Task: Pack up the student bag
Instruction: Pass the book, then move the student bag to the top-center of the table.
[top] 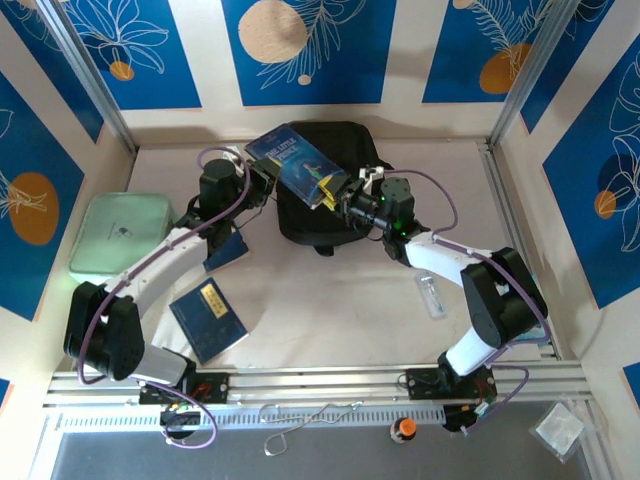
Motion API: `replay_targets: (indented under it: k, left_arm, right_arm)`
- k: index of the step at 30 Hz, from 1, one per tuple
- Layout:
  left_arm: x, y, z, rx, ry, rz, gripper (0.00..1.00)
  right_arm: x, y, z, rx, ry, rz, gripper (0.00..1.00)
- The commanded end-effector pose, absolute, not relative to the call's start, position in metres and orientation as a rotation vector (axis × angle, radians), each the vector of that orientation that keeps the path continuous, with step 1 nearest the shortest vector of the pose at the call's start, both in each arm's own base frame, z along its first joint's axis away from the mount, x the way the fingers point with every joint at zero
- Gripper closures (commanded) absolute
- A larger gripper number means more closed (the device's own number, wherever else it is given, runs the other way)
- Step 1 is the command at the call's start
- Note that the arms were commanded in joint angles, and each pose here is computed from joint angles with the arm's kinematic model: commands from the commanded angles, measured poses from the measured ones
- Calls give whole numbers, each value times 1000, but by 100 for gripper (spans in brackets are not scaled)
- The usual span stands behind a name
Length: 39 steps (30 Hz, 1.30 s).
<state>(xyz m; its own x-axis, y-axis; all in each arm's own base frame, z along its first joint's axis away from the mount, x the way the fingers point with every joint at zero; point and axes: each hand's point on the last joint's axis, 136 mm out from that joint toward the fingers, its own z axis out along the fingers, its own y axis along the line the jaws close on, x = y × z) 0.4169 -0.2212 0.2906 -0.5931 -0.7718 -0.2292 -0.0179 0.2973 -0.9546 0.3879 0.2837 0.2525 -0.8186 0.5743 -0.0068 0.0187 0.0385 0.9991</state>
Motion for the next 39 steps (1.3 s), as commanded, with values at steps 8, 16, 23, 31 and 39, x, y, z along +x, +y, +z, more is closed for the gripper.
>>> replay_targets:
  k: [8, 16, 23, 31, 39]
  left_arm:
    - [406, -234, 248, -280, 2078, -1050, 36]
    - [414, -285, 198, 54, 2241, -1078, 26]
    - [420, -309, 150, 204, 2391, -1022, 25]
    - [386, -330, 96, 349, 2591, -1028, 27]
    - [321, -346, 75, 488, 2703, -1072, 30]
  right_arm:
    - [375, 220, 269, 459, 1931, 1450, 92]
    - [354, 154, 246, 524, 2039, 1132, 93]
    - [338, 115, 221, 614, 2127, 974, 93]
    - [333, 91, 198, 696, 2193, 921, 93]
    - [337, 74, 208, 703, 2168, 889, 93]
